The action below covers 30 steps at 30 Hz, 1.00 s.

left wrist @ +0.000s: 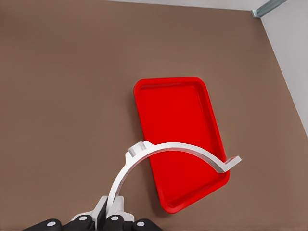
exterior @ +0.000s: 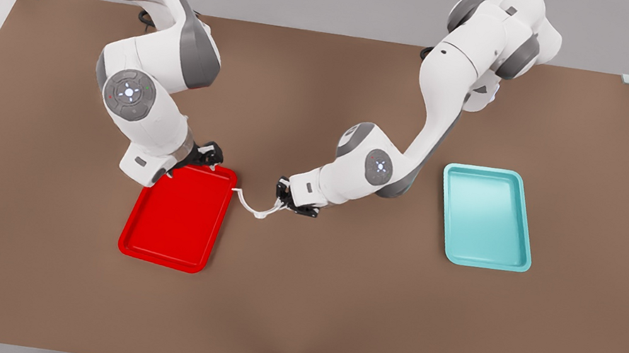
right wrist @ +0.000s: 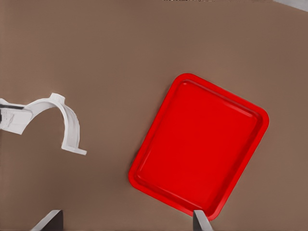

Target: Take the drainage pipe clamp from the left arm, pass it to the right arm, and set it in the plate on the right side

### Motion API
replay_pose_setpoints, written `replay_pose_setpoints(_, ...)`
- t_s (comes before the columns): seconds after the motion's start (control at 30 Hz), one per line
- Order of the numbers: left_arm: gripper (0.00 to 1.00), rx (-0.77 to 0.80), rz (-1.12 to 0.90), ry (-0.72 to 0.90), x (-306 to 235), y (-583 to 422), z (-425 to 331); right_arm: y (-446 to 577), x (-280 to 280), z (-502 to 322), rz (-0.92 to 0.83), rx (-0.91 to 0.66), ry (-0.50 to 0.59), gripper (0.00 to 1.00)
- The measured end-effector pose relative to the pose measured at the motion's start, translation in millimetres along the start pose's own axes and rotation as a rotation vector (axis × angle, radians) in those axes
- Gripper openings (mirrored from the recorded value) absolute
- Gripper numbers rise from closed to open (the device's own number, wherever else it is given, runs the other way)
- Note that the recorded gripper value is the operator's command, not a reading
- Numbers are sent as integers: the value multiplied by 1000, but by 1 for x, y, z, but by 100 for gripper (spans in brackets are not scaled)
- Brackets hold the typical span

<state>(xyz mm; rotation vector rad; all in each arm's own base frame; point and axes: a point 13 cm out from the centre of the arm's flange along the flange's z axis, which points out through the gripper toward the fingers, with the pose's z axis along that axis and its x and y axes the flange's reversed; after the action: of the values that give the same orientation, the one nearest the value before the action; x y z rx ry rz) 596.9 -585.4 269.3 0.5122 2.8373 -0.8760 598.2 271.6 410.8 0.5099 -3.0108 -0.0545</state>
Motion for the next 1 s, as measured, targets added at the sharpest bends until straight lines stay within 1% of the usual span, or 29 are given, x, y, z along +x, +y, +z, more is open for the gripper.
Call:
replay_pose_setpoints(0.23, 21, -1, 21, 2, 3, -3, 8, 61, -22, 34, -108, -22, -29, 100)
replay_pose_setpoints(0.4, 21, 0, 28, -6, 2, -6, 7, 65, -42, 48, -125, -23, -79, 100)
replay_pose_setpoints(0.53, 21, 0, 30, -9, 2, -6, 7, 70, -52, 61, -146, -14, -97, 100)
replay_pose_setpoints(0.8, 21, -1, 31, -16, -1, -4, 3, 70, -59, 83, -164, -12, -92, 100)
replay_pose_setpoints(1.0, 21, -1, 31, -16, -2, -3, 4, 63, -53, 99, -172, 5, -62, 100)
